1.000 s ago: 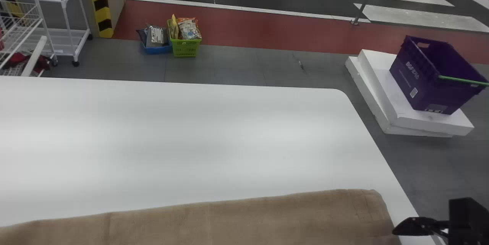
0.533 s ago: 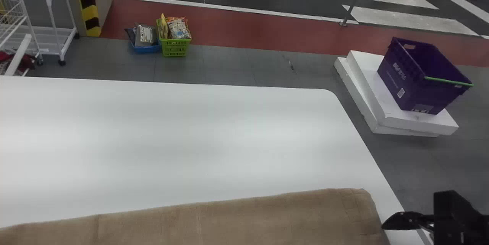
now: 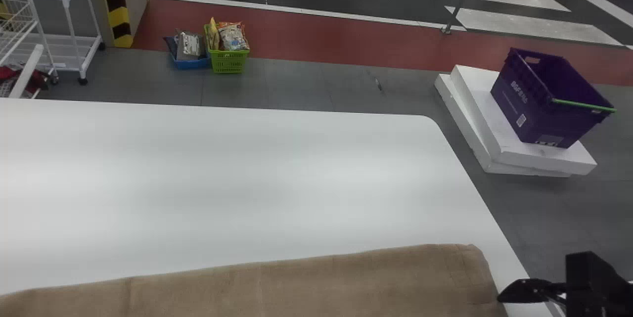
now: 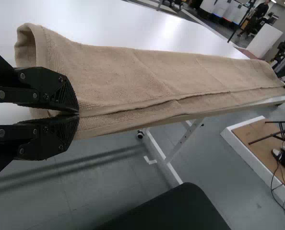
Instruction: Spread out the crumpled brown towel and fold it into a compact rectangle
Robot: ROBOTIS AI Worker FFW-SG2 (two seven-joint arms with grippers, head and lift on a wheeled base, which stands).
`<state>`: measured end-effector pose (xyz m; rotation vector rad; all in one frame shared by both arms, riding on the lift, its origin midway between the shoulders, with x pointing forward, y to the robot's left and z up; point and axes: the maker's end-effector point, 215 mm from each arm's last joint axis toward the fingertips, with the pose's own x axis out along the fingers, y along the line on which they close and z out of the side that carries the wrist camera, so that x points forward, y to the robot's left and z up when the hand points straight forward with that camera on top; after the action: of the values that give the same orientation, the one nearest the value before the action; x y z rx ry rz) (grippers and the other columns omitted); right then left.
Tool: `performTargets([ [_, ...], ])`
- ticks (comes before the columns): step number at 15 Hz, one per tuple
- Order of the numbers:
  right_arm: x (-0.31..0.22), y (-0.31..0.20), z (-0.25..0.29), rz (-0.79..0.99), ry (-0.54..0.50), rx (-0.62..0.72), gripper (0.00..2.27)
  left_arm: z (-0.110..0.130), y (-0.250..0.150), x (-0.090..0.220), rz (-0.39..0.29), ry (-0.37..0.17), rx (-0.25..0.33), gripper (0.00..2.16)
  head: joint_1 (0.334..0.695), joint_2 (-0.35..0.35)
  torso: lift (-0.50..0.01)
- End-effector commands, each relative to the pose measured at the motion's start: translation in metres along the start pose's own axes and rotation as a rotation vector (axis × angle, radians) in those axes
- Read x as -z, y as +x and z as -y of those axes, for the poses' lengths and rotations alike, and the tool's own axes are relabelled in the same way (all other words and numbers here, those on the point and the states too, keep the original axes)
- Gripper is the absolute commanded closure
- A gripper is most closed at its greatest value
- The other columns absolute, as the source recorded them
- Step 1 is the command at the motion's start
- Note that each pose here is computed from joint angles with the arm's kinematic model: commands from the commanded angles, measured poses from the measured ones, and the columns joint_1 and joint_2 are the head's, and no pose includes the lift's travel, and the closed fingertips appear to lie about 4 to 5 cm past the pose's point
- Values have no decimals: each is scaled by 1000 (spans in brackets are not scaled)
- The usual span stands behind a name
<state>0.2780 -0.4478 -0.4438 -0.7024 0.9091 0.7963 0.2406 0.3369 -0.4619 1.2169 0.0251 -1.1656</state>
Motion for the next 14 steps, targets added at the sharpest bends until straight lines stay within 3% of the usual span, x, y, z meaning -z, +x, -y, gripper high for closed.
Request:
performTargets([
  [1,1,1,-1,-6,0,-6,572,0,0,0,1,-1,-1,994,695,-258,-127],
  [8,-4,6,2,12,8,-1,589,0,0,0,1,-1,-1,994,695,-255,-127],
  [11,-6,6,4,19,15,0,822,1,0,0,0,-1,0,994,695,-247,-127],
  [14,-6,6,3,24,12,-2,826,1,1,0,1,-2,-1,994,695,-245,-127],
])
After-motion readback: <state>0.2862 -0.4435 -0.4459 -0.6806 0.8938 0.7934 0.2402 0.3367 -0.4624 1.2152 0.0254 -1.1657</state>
